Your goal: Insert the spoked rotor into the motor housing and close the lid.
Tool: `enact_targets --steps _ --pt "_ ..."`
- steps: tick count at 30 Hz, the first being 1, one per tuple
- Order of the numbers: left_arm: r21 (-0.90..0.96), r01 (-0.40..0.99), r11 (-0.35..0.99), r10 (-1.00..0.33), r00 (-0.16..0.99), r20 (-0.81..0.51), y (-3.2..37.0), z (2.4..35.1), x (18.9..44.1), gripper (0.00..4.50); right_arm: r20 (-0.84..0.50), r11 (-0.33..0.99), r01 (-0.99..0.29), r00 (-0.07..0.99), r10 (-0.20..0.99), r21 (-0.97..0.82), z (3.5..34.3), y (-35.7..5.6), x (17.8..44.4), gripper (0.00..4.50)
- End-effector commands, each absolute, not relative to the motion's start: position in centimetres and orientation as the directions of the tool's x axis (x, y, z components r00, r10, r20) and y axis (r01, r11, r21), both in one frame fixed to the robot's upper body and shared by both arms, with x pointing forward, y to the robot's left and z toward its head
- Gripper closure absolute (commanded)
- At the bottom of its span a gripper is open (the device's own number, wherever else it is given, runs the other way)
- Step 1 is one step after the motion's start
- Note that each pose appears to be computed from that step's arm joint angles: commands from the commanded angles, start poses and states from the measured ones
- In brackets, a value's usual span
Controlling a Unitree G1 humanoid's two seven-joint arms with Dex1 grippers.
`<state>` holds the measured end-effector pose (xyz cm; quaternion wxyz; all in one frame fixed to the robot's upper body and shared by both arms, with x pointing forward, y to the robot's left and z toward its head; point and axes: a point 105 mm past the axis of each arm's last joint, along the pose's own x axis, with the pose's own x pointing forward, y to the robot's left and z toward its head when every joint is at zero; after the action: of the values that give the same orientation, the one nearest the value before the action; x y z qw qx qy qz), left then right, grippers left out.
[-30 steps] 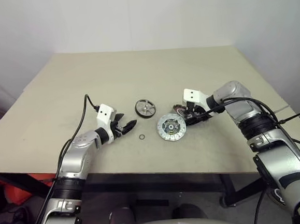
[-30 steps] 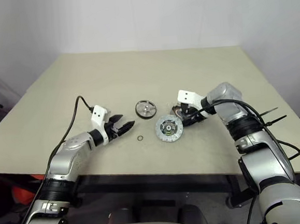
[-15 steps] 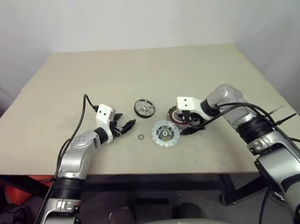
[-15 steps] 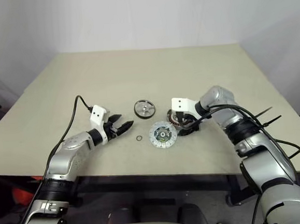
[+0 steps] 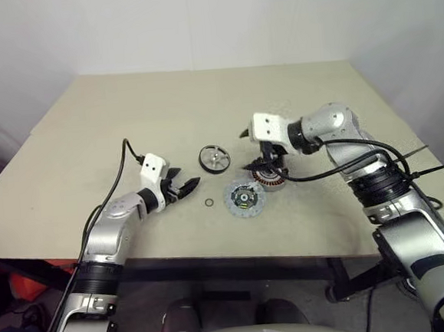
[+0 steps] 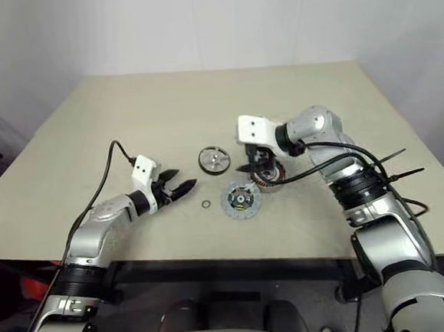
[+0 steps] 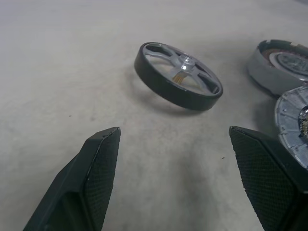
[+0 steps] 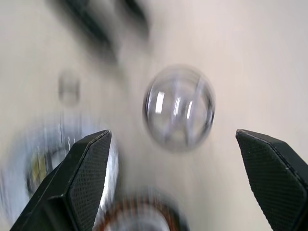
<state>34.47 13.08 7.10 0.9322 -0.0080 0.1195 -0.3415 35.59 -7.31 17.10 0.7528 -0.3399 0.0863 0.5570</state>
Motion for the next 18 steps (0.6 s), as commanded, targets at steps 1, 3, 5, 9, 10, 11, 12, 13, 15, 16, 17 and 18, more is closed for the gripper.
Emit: enact_targets --steps 1,3,5,9,10,11,12,13,15,16,17,18 --pt "-0.082 0.642 0.763 -0.645 0.745 -0.167 14.3 8.9 34.7 0.7 -0.414 0.29 -0.911 0.394 0.82 -0.293 17.6 -6.3 35.2 0.2" --pt "-0.069 0.644 0.762 -0.645 0.744 -0.176 14.9 9.2 34.8 0.7 -0.423 0.316 -0.914 0.399 0.814 -0.255 16.1 -5.3 34.7 0.2" --pt "-0.04 0.655 0.754 -0.649 0.735 -0.194 15.5 9.3 34.9 0.7 -0.425 0.324 -0.918 0.393 0.815 -0.227 15.2 -4.3 34.1 0.2" --pt "-0.019 0.71 0.704 -0.697 0.685 -0.213 15.7 9.9 34.6 0.7 -0.461 0.332 -0.927 0.374 0.805 -0.173 12.9 -3.4 33.1 0.2" --pt "-0.014 0.721 0.693 -0.705 0.674 -0.22 15.8 10.0 34.6 0.7 -0.47 0.332 -0.929 0.369 0.802 -0.162 12.4 -3.2 32.9 0.2" --pt "-0.006 0.727 0.686 -0.709 0.667 -0.231 15.9 9.9 34.5 0.7 -0.479 0.333 -0.932 0.361 0.8 -0.145 11.8 -2.9 32.6 0.2" --pt "0.005 0.729 0.684 -0.707 0.665 -0.242 16.1 9.9 34.5 0.7 -0.486 0.333 -0.934 0.354 0.799 -0.132 11.4 -2.6 32.3 0.2" --pt "0.014 0.728 0.686 -0.702 0.666 -0.251 16.3 9.8 34.5 0.7 -0.49 0.335 -0.935 0.348 0.799 -0.117 11.1 -2.4 32.0 0.2" --pt "0.014 0.725 0.689 -0.699 0.669 -0.255 16.5 9.8 34.6 0.7 -0.498 0.336 -0.938 0.334 0.8 -0.089 10.7 -2.0 31.7 0.2" --pt "0.008 0.725 0.689 -0.7 0.668 -0.253 16.4 9.8 34.6 0.7 -0.506 0.338 -0.937 0.334 0.795 -0.087 10.4 -2.0 31.7 0.2" --pt "0.003 0.726 0.688 -0.702 0.666 -0.252 16.4 9.8 34.5 0.7 -0.518 0.341 -0.935 0.341 0.785 -0.099 10.1 -2.1 31.9 0.2" --pt "-0.001 0.729 0.684 -0.706 0.662 -0.253 16.2 9.7 34.4 0.7 -0.531 0.345 -0.933 0.346 0.774 -0.106 9.6 -2.3 32.0 0.2"
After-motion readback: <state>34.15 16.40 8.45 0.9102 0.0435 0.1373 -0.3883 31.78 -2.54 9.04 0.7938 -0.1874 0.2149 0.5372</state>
